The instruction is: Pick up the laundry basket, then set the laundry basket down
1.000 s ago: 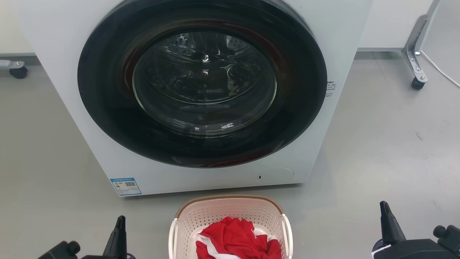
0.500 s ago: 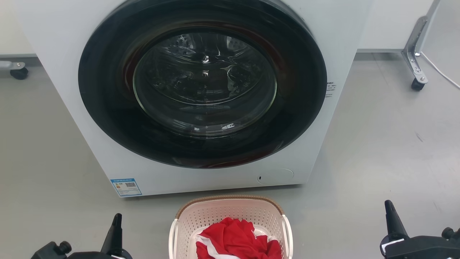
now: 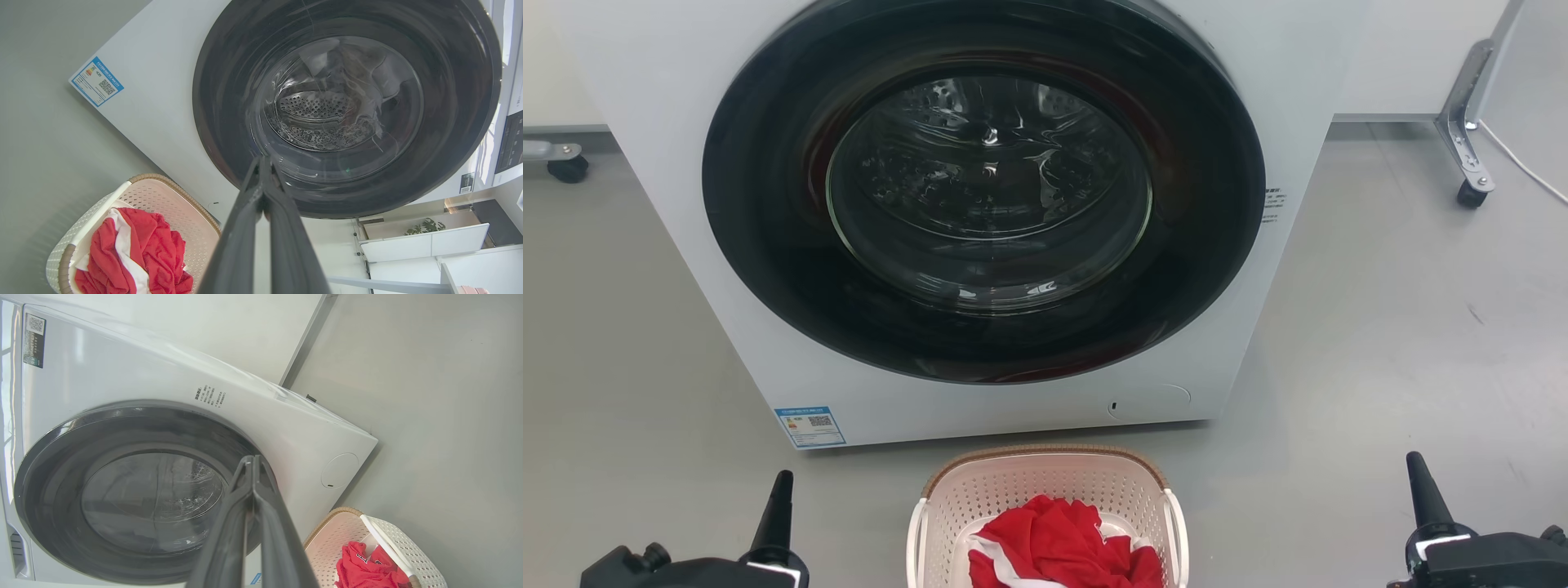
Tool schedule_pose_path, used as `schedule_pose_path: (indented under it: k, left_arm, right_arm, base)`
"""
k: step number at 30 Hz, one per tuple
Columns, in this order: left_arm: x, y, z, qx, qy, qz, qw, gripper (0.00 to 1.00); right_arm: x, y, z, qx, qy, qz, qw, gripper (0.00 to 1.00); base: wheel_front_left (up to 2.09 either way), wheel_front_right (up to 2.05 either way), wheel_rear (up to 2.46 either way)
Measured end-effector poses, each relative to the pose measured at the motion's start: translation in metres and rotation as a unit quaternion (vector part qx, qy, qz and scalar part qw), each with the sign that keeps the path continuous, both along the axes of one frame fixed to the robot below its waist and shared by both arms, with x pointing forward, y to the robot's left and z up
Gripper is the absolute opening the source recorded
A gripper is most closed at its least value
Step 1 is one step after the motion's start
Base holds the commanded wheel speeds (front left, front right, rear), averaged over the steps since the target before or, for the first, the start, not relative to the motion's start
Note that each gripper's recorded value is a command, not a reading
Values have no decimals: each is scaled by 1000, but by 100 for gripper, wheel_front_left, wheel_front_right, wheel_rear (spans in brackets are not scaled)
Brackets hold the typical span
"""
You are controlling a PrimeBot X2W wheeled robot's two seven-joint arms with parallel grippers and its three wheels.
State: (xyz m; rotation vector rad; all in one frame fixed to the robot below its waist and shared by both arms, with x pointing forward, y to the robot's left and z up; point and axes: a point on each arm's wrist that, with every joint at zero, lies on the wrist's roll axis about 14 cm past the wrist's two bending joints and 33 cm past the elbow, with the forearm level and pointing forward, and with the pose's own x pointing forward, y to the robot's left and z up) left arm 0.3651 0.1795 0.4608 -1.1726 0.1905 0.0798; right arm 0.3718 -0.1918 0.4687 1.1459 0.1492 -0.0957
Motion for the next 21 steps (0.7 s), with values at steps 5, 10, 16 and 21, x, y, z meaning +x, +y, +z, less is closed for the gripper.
schedule_pose_path:
  k: [5,10,16,21]
  left_arm:
    - [1,2,0,-35,-1,8,999,0]
    - [3,4,3,-58,-6,11,998,0]
    - [6,7,7,-101,-17,21,995,0]
    - [9,8,11,-134,-26,25,990,0]
  right_arm:
    - [3,-2,4,36,-8,-5,999,0]
    - [2,-5,2,66,-7,-13,998,0]
    - [4,-6,5,110,-16,-19,994,0]
    - [6,-9,8,145,-25,-25,989,0]
  base:
    - [0,0,0]
    - [0,0,0]
    - [0,0,0]
    - [0,0,0]
